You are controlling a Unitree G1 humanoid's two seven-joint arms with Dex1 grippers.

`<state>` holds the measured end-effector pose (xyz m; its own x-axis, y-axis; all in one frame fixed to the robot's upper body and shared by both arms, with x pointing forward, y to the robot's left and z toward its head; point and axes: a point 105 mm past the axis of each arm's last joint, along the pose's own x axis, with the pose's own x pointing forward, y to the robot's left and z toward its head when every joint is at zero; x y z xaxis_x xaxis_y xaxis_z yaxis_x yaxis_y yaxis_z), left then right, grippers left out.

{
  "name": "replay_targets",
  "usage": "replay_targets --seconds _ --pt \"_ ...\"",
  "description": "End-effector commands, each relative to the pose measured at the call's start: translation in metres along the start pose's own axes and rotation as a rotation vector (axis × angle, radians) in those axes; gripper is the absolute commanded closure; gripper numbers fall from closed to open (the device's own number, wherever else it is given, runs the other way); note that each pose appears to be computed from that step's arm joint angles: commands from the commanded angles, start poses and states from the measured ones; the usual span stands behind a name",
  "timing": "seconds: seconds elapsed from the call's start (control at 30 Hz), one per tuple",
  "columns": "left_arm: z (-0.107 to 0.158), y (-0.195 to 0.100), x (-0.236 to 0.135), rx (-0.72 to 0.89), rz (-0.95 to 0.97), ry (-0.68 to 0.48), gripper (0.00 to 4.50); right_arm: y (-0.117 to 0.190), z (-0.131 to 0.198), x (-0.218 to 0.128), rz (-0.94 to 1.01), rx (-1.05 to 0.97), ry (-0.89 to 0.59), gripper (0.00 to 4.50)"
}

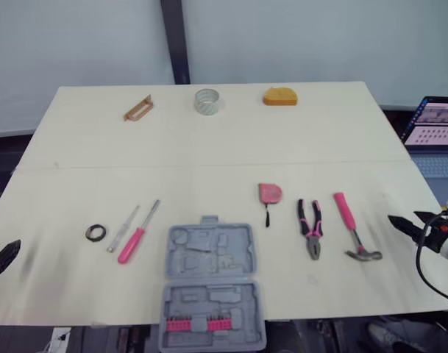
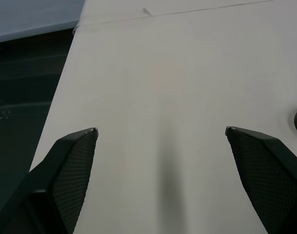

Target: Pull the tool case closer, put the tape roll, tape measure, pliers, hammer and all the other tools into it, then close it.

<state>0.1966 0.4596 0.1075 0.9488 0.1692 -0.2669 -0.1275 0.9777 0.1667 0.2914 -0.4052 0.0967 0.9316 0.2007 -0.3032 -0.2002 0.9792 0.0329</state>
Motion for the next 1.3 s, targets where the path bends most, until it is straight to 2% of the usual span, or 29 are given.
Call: replay_targets --seconds 0.03,0.13,0.23,0.3,0.47,0.53,0.57,0.6,0.77,1.03,1.3 --pt "0.014 -0.002 0.003 0.061 -0.036 -0.041 0.00 0.000 0.019 -0.001 0.019 -0.036 -0.059 0.04" --pt "0.030 -0.032 0.013 0.112 -0.216 -0.081 0.00 0.035 0.040 0.013 0.185 -0.064 -0.104 0.04" --pt "0.041 -0.071 0.020 0.208 -0.446 -0.077 0.00 0.116 0.065 0.030 0.499 -0.121 -0.124 0.04" --pt "0.037 -0.090 0.023 0.276 -0.558 -0.034 0.00 0.176 0.075 0.034 0.701 -0.173 -0.121 0.04" --pt "0.026 -0.113 0.034 0.411 -0.691 0.060 0.00 0.270 0.078 0.030 1.001 -0.318 -0.104 0.04" --pt "0.021 -0.116 0.038 0.469 -0.721 0.095 0.51 0.298 0.080 0.030 1.079 -0.377 -0.112 0.00" --pt "0.020 -0.116 0.039 0.489 -0.729 0.105 0.79 0.305 0.080 0.030 1.096 -0.393 -0.116 0.00" --pt "0.020 -0.114 0.041 0.488 -0.724 0.110 1.26 0.314 0.082 0.030 1.115 -0.404 -0.124 0.00" --pt "0.016 -0.112 0.046 0.486 -0.724 0.131 3.80 0.338 0.079 0.030 1.161 -0.464 -0.125 0.00" --pt "0.007 -0.121 0.051 0.496 -0.742 0.158 3.80 0.363 0.069 0.023 1.221 -0.505 -0.116 0.00" --pt "0.003 -0.122 0.054 0.531 -0.718 0.166 3.80 0.369 0.068 0.024 1.223 -0.492 -0.120 0.00"
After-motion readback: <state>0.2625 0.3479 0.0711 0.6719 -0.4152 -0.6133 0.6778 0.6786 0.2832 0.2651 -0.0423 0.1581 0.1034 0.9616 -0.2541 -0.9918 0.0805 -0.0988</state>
